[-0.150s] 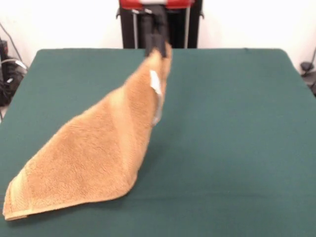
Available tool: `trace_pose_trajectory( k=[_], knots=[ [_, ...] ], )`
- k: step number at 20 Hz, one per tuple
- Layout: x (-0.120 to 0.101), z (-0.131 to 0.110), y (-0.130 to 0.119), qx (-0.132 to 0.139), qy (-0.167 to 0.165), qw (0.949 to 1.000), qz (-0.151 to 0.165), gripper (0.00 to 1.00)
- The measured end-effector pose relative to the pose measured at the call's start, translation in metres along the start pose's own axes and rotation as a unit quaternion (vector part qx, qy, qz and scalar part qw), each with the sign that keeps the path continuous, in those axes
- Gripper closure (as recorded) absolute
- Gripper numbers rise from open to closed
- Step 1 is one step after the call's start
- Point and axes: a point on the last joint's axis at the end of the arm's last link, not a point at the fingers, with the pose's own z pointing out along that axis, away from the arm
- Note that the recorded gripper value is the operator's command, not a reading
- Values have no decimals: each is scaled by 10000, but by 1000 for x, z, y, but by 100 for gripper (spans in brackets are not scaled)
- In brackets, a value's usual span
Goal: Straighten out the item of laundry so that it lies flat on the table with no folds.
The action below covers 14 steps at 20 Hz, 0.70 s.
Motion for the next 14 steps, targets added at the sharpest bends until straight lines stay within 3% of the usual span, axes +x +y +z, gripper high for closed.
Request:
trace_pose_trajectory(
  k=[6, 14],
  knots=[
    [34, -6, 66, -84, 137, 9996, -249, 100],
    [41, -45, 101, -90, 157, 9996, -215, 100]
  ],
)
